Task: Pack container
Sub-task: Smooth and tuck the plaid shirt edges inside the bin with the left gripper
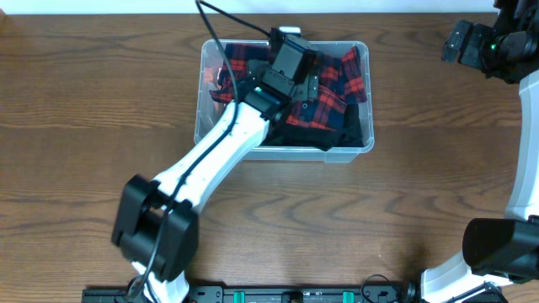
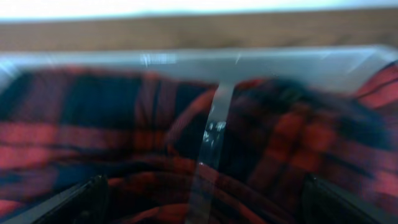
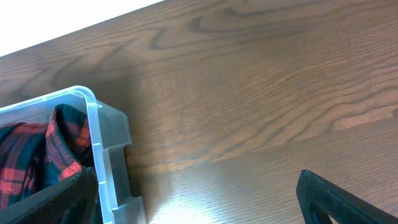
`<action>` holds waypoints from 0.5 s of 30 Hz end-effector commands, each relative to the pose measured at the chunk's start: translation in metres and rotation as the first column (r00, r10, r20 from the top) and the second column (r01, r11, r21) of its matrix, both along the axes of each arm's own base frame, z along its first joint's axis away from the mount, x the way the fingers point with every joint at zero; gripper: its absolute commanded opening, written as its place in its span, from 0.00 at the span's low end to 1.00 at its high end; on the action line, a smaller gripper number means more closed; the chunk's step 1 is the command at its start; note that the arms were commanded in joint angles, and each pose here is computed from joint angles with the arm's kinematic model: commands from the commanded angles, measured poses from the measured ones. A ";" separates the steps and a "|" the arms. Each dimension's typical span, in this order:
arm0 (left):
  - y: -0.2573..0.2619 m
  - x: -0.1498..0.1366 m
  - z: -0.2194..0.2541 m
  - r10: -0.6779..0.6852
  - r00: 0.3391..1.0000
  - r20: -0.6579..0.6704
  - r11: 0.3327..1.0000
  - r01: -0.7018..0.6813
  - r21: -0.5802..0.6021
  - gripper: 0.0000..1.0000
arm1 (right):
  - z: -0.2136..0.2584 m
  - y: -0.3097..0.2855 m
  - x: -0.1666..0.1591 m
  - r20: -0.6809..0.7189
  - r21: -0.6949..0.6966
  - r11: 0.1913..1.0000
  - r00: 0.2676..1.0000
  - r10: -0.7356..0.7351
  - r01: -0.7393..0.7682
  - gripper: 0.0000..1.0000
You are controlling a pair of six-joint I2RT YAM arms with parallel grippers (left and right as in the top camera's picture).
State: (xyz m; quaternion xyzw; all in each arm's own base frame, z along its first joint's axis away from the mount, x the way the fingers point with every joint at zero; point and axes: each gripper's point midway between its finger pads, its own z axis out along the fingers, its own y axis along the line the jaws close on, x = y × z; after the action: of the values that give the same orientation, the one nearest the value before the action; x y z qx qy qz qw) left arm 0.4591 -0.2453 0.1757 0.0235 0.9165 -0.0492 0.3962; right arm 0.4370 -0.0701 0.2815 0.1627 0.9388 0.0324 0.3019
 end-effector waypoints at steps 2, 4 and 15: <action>0.005 0.002 -0.047 0.099 0.990 -0.101 0.995 -0.100 -0.002 0.98 | -0.001 0.001 0.000 -0.004 0.004 1.000 1.000 -0.007 0.007 0.99; 0.006 -0.003 -0.072 0.118 0.980 -0.160 0.993 -0.117 0.018 0.98 | -0.001 0.001 0.000 -0.004 0.004 1.000 1.000 -0.007 0.007 0.99; -0.006 -0.022 -0.138 0.103 0.933 -0.345 0.994 -0.110 -0.002 0.98 | -0.001 0.001 0.000 -0.004 0.004 1.000 1.000 -0.007 0.007 0.99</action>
State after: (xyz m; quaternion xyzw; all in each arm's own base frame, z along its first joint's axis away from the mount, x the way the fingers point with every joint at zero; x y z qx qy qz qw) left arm 0.4672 -0.2530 0.1162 -0.0471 0.9399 -0.0575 0.3332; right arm 0.4370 -0.0701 0.2815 0.1627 0.9388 0.0324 0.3019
